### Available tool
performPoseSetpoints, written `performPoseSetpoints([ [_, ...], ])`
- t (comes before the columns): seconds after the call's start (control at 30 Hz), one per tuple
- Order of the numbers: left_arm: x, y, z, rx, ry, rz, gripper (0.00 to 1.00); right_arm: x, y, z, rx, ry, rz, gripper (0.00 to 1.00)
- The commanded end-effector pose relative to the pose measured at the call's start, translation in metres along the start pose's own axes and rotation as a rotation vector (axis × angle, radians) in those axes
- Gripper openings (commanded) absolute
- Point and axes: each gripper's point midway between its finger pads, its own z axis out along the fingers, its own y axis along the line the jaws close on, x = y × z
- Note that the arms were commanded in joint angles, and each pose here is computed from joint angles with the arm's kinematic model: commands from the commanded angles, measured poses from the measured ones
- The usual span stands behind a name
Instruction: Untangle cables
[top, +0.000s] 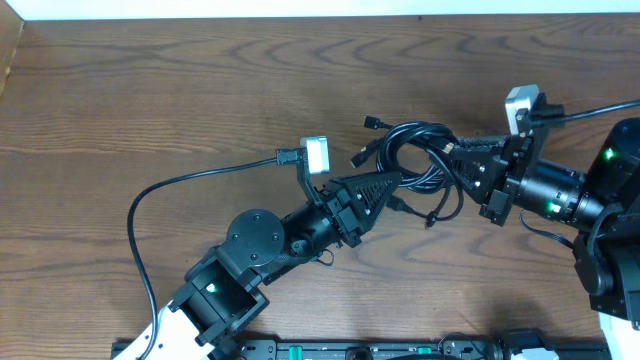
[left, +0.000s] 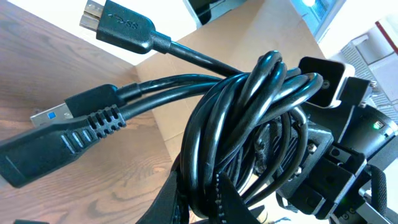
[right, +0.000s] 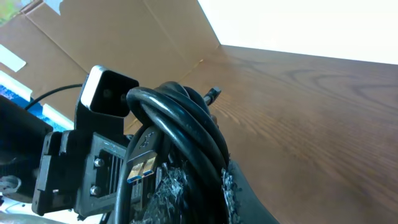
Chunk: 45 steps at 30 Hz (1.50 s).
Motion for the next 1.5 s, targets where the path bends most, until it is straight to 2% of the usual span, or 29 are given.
performPoseSetpoints([
  [0.0, -0.007, -0.009, 0.000, 0.032, -0.027, 0.056, 0.07, 0.005, 0.031, -0.004, -0.141, 0.035, 0.013, 0.01],
  [0.2, -0.008, -0.011, 0.000, 0.037, -0.033, 0.207, 0.07, 0.006, 0.033, -0.004, -0.152, 0.038, -0.009, 0.01],
  [0.37, -0.004, -0.014, -0.001, 0.049, -0.020, 0.481, 0.07, 0.005, 0.029, -0.003, -0.125, 0.029, -0.035, 0.13],
  [0.5, -0.003, -0.013, -0.001, 0.049, -0.018, 0.618, 0.08, 0.004, 0.025, -0.002, -0.102, 0.023, -0.042, 0.29],
  [0.67, -0.003, -0.012, -0.001, 0.043, -0.019, 0.690, 0.08, 0.004, 0.022, -0.002, -0.085, 0.019, -0.084, 0.61],
  [0.8, -0.005, -0.007, -0.001, 0.014, -0.022, 0.734, 0.07, 0.007, 0.003, -0.002, 0.017, 0.023, -0.093, 0.83],
  [1.0, -0.015, 0.006, -0.006, -0.081, -0.056, 0.822, 0.07, 0.022, -0.033, -0.007, 0.222, 0.077, -0.138, 0.92],
  [1.13, -0.023, 0.020, -0.011, -0.177, -0.071, 0.883, 0.07, 0.027, -0.059, -0.017, 0.383, 0.100, -0.138, 0.89],
  [1.17, -0.025, 0.026, -0.013, -0.215, -0.072, 0.886, 0.08, 0.028, -0.065, -0.020, 0.426, 0.103, -0.136, 0.88],
  [1.2, -0.028, 0.033, -0.016, -0.258, -0.075, 0.892, 0.07, 0.028, -0.071, -0.024, 0.469, 0.103, -0.136, 0.81],
  [1.23, -0.030, 0.039, -0.019, -0.292, -0.075, 0.894, 0.07, 0.028, -0.074, -0.027, 0.495, 0.104, -0.136, 0.72],
  [1.3, -0.032, 0.049, -0.023, -0.348, -0.071, 0.893, 0.07, 0.029, -0.077, -0.033, 0.536, 0.102, -0.138, 0.45],
  [1.33, -0.032, 0.053, -0.024, -0.367, -0.066, 0.892, 0.07, 0.029, -0.077, -0.034, 0.540, 0.099, -0.140, 0.26],
  [1.4, -0.031, 0.057, -0.025, -0.382, -0.056, 0.892, 0.07, 0.028, -0.074, -0.036, 0.539, 0.094, -0.144, 0.02],
  [1.47, -0.029, 0.059, -0.025, -0.388, -0.048, 0.891, 0.07, 0.028, -0.072, -0.037, 0.538, 0.090, -0.147, 0.01],
])
